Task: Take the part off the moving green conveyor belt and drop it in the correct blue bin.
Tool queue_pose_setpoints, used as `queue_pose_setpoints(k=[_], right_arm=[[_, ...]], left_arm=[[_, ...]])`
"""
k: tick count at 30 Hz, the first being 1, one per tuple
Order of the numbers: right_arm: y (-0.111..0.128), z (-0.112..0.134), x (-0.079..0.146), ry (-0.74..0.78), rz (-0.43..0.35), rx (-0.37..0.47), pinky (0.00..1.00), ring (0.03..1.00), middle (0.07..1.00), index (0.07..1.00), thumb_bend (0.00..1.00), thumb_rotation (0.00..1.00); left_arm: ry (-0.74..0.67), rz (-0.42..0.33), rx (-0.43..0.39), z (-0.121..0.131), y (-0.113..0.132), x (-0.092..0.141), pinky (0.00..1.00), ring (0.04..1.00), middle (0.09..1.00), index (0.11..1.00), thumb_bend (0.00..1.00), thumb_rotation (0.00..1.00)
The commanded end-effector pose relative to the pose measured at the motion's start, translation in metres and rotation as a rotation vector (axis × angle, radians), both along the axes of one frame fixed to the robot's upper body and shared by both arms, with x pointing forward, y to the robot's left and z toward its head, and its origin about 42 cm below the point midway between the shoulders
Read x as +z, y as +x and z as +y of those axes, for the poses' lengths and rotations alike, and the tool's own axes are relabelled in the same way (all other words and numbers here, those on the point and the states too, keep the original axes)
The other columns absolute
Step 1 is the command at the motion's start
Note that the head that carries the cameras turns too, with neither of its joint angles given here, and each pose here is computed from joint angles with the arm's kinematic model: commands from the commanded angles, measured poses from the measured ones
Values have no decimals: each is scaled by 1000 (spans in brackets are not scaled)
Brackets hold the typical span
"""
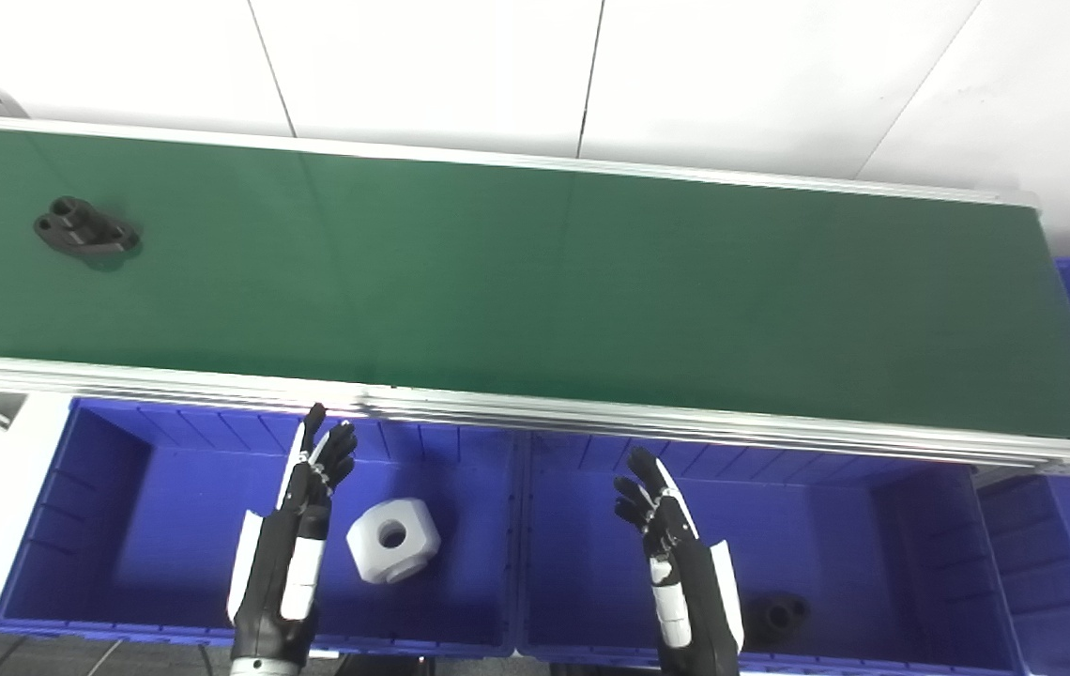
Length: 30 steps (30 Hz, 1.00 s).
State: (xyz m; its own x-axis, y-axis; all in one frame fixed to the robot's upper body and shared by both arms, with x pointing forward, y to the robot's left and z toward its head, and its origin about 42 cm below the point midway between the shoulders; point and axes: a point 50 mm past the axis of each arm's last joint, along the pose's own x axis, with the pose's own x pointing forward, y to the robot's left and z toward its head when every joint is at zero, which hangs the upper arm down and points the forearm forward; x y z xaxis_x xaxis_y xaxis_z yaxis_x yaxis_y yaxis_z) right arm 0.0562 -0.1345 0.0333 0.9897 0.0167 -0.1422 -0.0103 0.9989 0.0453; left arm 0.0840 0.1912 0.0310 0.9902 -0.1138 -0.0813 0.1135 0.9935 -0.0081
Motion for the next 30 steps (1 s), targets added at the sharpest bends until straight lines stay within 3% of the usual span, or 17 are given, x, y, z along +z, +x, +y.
queue_pose_setpoints(k=[1,13,21,30], right_arm=[[-1,14,12,58,-51,-9,860,890,932,924,905,1000],[1,13,16,64,-56,-10,871,897,931,931,911,1000],[-3,13,18,55,-62,-4,865,889,927,925,902,1000],[-3,11,15,40,-62,-1,896,902,935,931,919,1000]], left_arm=[[-2,-60,6,-1,1,8,914,923,927,994,584,989],[11,-69,9,-2,0,11,890,918,921,977,595,995],[27,-82,2,-4,-2,15,859,901,898,965,574,937],[21,-92,-17,-7,0,17,927,924,918,974,557,945]])
